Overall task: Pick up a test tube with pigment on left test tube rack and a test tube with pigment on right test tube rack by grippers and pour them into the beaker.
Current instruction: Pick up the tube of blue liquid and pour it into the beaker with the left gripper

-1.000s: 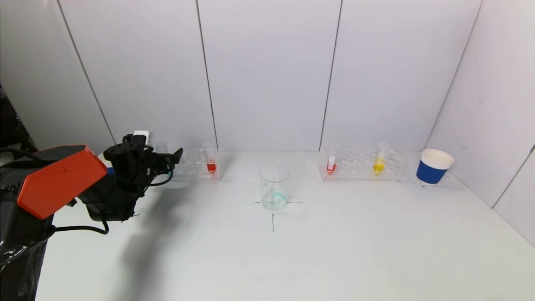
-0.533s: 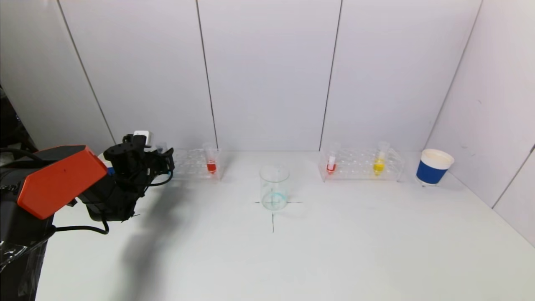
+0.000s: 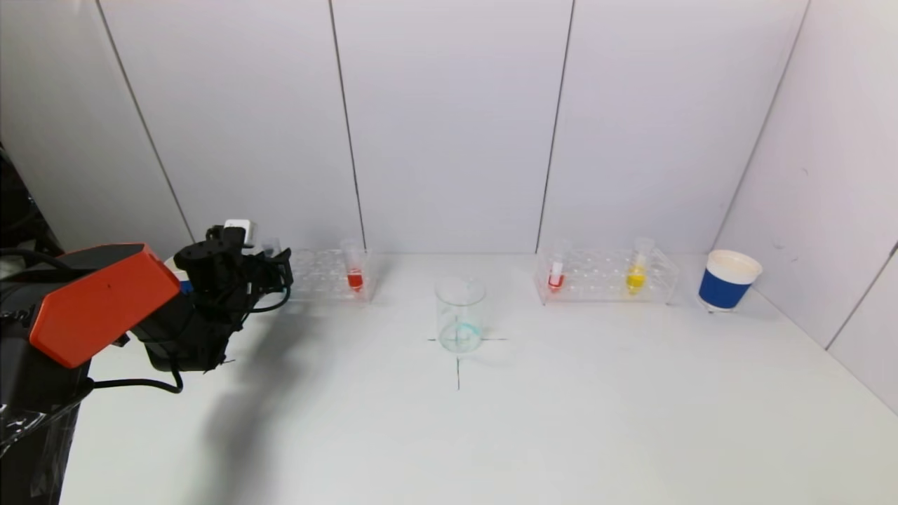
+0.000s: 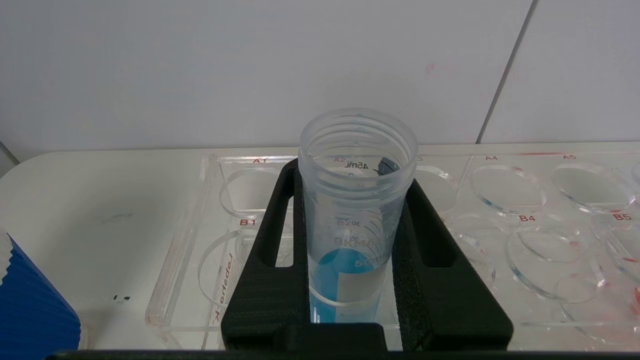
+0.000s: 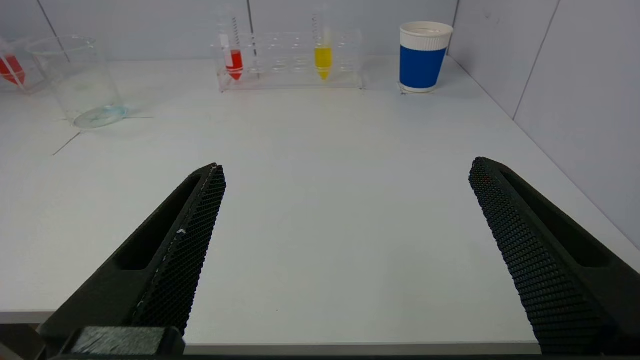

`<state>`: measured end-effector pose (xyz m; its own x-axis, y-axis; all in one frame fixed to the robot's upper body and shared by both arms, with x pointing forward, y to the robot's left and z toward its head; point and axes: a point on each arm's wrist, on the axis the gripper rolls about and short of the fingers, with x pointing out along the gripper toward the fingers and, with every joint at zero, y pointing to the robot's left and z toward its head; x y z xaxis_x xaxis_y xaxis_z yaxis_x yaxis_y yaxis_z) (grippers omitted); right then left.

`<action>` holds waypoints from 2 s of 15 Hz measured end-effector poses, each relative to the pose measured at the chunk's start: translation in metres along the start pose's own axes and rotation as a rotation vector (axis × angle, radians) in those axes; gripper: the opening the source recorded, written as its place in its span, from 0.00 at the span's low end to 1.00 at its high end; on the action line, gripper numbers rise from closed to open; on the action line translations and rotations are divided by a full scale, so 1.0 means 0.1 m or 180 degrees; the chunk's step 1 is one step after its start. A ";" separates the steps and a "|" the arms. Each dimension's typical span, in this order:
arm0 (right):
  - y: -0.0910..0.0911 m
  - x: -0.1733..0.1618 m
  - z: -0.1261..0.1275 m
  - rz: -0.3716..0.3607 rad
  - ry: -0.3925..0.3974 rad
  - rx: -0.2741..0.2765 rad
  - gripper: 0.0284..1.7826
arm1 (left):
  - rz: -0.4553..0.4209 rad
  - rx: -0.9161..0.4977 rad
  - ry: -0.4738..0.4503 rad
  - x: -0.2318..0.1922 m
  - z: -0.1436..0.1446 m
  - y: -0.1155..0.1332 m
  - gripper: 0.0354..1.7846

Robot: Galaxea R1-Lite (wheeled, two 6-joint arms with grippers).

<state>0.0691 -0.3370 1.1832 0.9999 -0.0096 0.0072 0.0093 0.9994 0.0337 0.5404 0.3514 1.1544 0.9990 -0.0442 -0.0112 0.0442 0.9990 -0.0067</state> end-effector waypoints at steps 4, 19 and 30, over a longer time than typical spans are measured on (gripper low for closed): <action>0.00 0.00 0.00 0.0000 0.0000 -0.0001 0.99 | 0.0002 0.0000 -0.0003 0.00 0.01 0.00 0.25; 0.00 0.00 0.00 0.0000 0.0000 0.0000 0.99 | -0.0069 0.0056 -0.0260 -0.19 1.48 -0.13 0.25; 0.00 0.00 0.00 0.0000 0.0000 -0.0001 0.99 | -0.0632 0.0266 -0.0327 -0.39 2.32 -0.85 0.25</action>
<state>0.0691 -0.3370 1.1832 0.9999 -0.0096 0.0072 0.0093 0.9994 0.0333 0.5003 0.2698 1.3871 0.9663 -0.2432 0.0840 0.2363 0.9680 0.0841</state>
